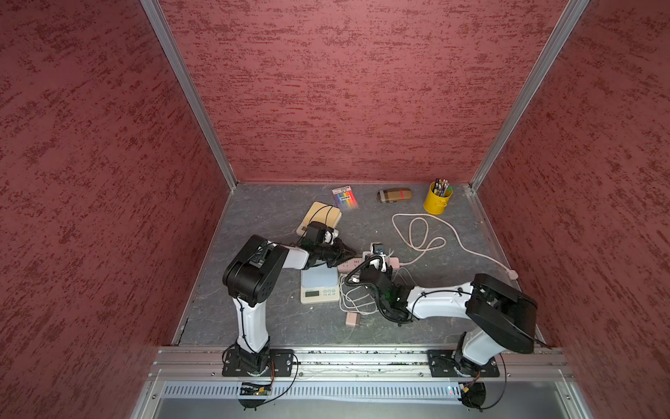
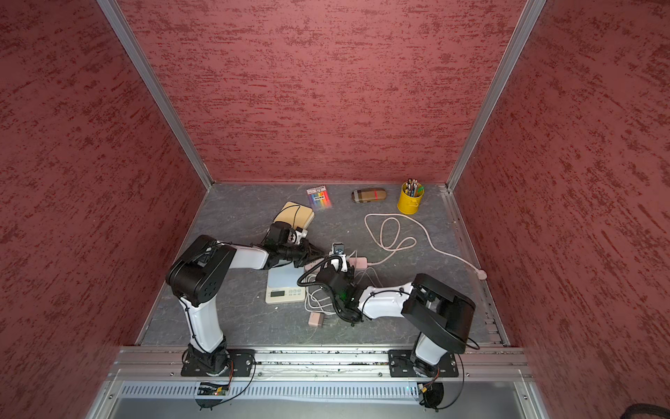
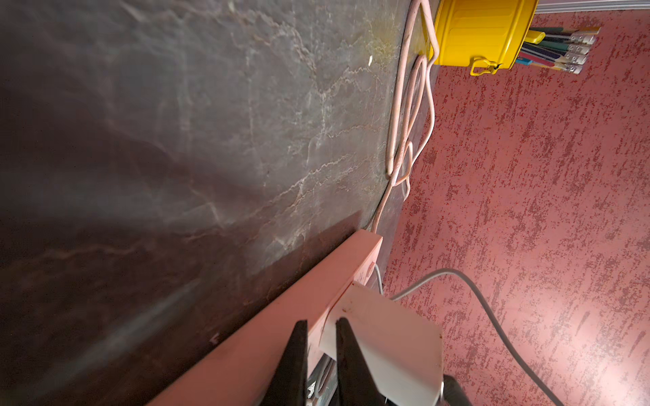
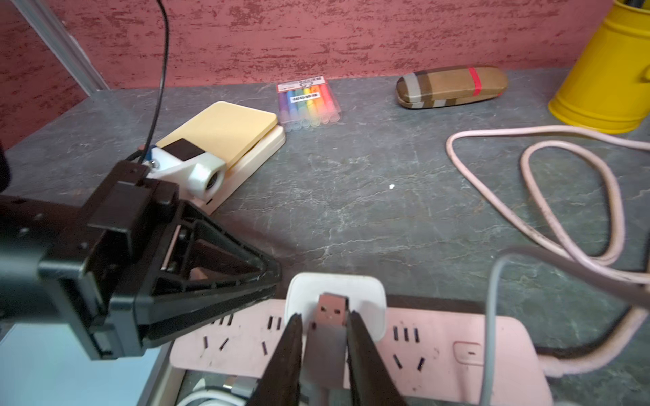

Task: Charge the electronic scale
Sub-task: Insert the charging cable into the plug.

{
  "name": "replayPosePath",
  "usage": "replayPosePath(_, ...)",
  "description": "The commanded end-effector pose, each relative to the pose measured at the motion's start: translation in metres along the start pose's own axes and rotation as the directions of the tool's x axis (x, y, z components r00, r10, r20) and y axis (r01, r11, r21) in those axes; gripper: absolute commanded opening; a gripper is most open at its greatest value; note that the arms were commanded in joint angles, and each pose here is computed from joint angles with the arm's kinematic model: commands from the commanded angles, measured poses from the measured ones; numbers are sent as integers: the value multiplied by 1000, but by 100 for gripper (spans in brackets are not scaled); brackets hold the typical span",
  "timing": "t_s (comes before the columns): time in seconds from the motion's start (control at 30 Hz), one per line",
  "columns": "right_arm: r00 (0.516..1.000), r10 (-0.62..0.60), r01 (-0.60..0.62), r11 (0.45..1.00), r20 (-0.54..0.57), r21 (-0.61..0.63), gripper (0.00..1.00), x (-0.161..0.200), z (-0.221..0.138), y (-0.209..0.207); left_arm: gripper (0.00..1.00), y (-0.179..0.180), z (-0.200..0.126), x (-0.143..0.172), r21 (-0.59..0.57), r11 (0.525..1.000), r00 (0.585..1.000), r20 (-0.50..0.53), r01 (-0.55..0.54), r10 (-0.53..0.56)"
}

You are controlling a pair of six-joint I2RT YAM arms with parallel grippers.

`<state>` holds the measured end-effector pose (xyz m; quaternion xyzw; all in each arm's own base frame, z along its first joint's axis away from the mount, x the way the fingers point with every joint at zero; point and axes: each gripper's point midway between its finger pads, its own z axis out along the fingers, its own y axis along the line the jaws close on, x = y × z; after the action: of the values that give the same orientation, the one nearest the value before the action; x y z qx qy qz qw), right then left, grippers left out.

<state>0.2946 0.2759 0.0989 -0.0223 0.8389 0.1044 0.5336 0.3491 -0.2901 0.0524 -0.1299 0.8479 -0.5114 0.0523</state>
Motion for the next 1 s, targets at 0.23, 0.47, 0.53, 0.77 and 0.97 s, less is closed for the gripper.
replayPosePath(0.23,985,141,-147,987,-98,-57,44,-11,-10,3,18,-8,1,-1,2,997,997,0,-71,71)
replayPosePath(0.47,949,306,-304,952,-72,43,46,-47,-29,-34,19,-20,-10,5,1,984,983,6,-181,181)
replayPosePath(0.53,934,340,-331,939,-108,95,46,-48,-35,-51,22,-26,-16,7,-9,969,969,11,-247,247)
replayPosePath(0.77,793,486,-391,868,-368,306,51,7,-53,-114,38,-52,-34,26,-78,818,820,9,-570,572)
replayPosePath(0.97,705,529,-406,847,-471,344,54,43,-62,-125,50,-77,-20,84,-65,461,465,-83,-885,881)
